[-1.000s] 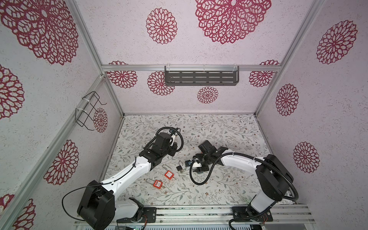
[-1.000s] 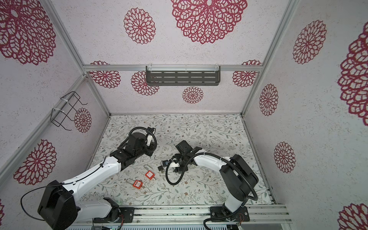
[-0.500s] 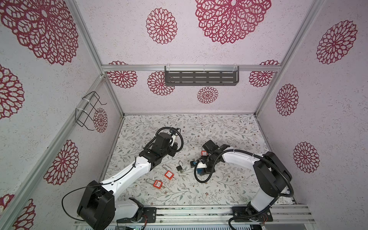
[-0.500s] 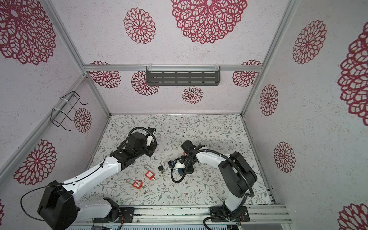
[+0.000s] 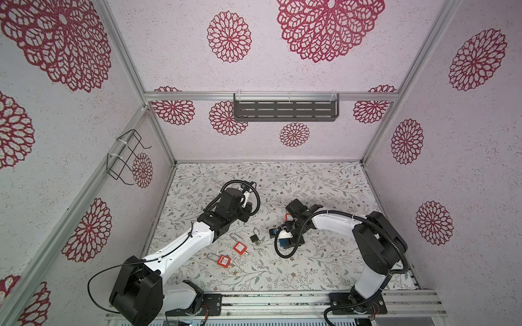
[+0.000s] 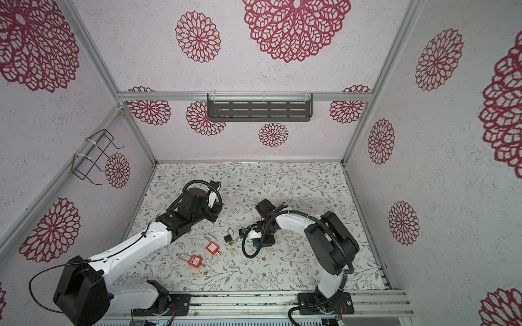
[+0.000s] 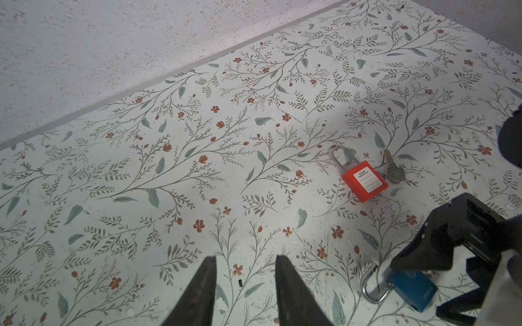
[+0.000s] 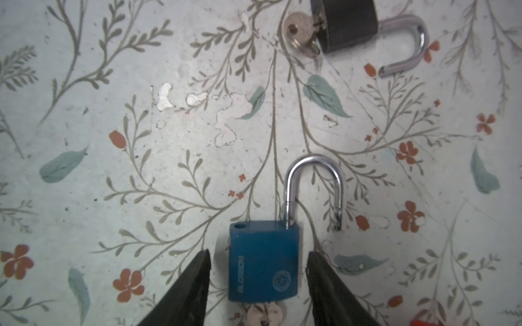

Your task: Lock with the key

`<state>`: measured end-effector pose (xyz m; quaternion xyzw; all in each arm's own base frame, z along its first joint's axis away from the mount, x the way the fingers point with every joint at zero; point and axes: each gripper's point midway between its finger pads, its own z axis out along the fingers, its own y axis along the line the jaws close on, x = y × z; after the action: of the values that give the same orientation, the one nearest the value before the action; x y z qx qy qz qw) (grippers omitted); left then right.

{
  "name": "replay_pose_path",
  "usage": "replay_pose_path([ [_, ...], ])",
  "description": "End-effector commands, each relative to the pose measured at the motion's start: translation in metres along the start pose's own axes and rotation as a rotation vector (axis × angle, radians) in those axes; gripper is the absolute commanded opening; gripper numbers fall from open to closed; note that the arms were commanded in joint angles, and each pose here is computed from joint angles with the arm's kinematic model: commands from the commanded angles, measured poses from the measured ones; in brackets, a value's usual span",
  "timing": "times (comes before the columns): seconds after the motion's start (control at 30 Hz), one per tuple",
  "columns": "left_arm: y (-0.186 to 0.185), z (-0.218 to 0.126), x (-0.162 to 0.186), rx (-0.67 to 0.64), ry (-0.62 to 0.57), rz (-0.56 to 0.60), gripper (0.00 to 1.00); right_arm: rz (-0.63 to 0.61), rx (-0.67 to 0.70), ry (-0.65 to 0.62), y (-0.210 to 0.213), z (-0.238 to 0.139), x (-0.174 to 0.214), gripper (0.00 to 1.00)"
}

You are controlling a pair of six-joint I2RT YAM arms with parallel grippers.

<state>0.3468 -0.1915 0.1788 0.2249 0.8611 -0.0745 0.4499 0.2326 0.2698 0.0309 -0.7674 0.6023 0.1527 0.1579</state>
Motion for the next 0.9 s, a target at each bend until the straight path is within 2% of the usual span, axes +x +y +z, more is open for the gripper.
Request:
replay_pose_path([
  [0.0, 0.001, -0.006, -0.002, 0.007, -0.012, 0.001, 0.39, 0.006, 0.026, -0.024, -0.009, -0.006, -0.008, 0.57],
  [0.53, -0.001, -0.003, -0.003, 0.021, -0.005, 0.017, 0.39, 0.028, -0.030, 0.054, -0.006, 0.008, 0.006, 0.56],
  [0.77, -0.006, -0.005, -0.005, 0.052, -0.007, 0.049, 0.37, -0.004, -0.051, 0.102, -0.002, 0.007, 0.010, 0.47],
  [0.87, -0.010, -0.012, -0.006, 0.077, -0.012, 0.112, 0.36, -0.028, -0.034, 0.105, -0.001, 0.004, 0.009, 0.42],
])
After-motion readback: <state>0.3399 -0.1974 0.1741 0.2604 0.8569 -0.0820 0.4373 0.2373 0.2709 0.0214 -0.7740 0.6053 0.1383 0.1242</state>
